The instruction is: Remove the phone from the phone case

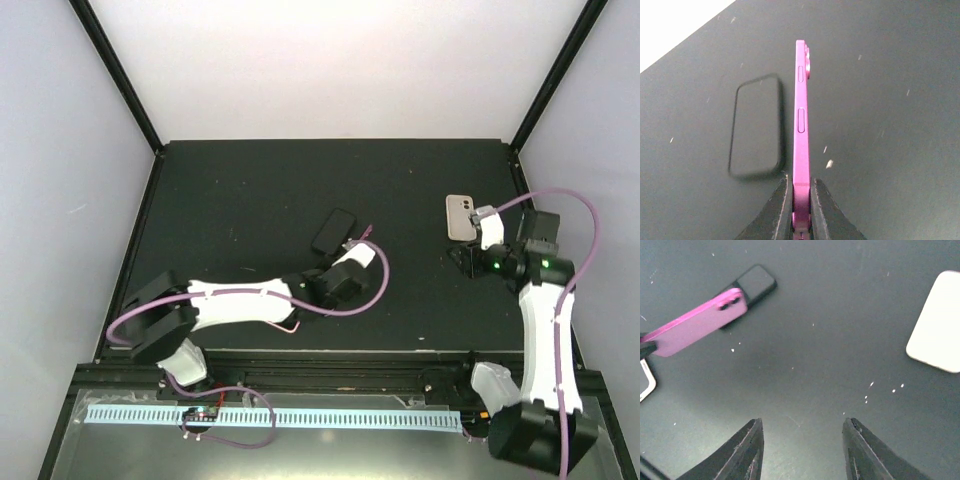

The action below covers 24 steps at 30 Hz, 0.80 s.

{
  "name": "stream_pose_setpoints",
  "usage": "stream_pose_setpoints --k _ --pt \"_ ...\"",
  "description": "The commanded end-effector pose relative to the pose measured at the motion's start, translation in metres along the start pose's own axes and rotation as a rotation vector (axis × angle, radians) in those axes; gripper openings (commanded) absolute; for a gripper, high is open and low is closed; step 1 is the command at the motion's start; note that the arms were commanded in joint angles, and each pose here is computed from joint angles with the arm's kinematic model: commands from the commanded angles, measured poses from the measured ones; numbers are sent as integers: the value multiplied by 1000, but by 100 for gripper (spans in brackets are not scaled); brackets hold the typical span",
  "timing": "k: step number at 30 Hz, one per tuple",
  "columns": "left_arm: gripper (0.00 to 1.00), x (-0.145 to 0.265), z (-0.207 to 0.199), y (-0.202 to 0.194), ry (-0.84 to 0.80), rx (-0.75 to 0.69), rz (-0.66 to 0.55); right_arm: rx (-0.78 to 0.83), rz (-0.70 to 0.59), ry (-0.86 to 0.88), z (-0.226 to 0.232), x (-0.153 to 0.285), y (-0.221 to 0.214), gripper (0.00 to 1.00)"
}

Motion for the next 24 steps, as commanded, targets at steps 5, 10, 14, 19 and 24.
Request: stream_pose_setpoints --k 5,10,14,19,24 --pt "2 -59 -13 55 117 -75 65 -23 -308 -100 2 23 10 50" --pt "2 -84 -16 63 226 -115 109 -99 -360 -240 -18 30 13 48" --pt "2 -101 -18 63 330 -132 175 -105 -359 -248 -20 29 14 48" --pt "2 -120 -21 52 394 -150 265 -104 -369 -255 -20 31 14 48" --pt "2 -130 -8 23 418 -98 364 -102 -371 -255 -20 31 14 48"
Point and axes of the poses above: each gripper's point midway between its finger pads, its own x axis back along the fingers, its own z axis along the line the jaws close on, y = z × x, the point moved 4 cm from there along x, back along the fingers, and after that the axes turned 13 degrees about -x, right-handed, at the moved point
